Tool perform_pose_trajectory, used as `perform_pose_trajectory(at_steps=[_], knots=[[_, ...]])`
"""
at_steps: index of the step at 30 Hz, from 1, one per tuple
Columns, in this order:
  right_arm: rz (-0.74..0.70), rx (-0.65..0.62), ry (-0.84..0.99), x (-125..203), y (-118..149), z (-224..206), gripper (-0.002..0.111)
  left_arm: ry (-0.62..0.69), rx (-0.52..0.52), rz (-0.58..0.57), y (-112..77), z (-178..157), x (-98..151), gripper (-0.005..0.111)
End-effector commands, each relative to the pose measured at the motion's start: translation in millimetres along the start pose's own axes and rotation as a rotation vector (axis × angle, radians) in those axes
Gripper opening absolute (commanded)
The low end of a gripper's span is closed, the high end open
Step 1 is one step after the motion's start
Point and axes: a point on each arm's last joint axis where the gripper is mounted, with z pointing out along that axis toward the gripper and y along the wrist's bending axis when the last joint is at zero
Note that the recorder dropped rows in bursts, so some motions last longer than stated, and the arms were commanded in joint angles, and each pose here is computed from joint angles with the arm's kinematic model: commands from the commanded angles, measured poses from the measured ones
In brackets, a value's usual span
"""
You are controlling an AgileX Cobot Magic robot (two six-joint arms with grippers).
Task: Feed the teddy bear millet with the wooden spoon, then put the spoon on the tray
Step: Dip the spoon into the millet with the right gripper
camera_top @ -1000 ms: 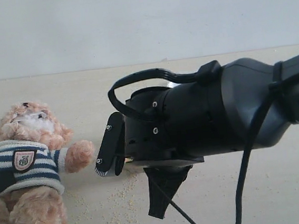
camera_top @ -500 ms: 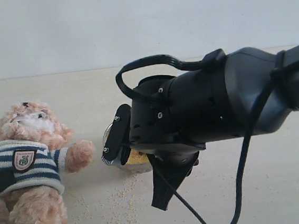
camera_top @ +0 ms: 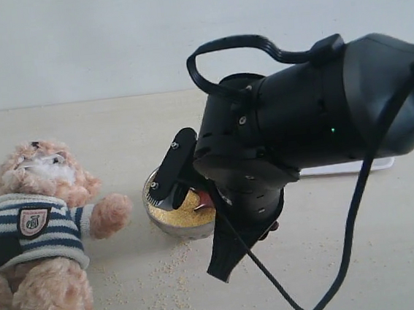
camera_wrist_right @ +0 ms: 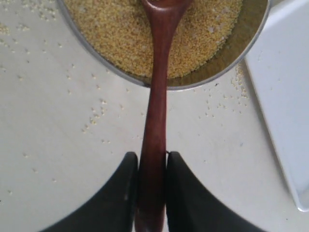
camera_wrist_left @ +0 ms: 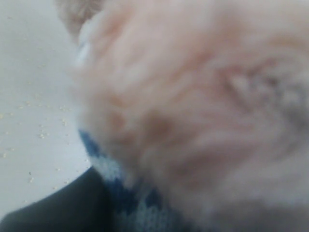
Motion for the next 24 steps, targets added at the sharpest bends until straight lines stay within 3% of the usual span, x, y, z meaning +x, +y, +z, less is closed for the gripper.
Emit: perform_pose_trajectory(at_steps=[1, 9, 24], knots=[[0.034, -0.017, -0.035, 0, -8, -7, 0.0, -0.012, 0.026, 0.001, -2.1, 0, -1, 0.005], [0.154, -0.09, -0.081, 6, -25, -25, 0.0, -0.012, 0.03, 0.001, -2.4, 0, -1, 0.005], [0.279, -0.412, -0.089, 15, -28, -41, 0.0, -0.012, 0.03, 0.001, -2.4, 0, -1, 0.005]])
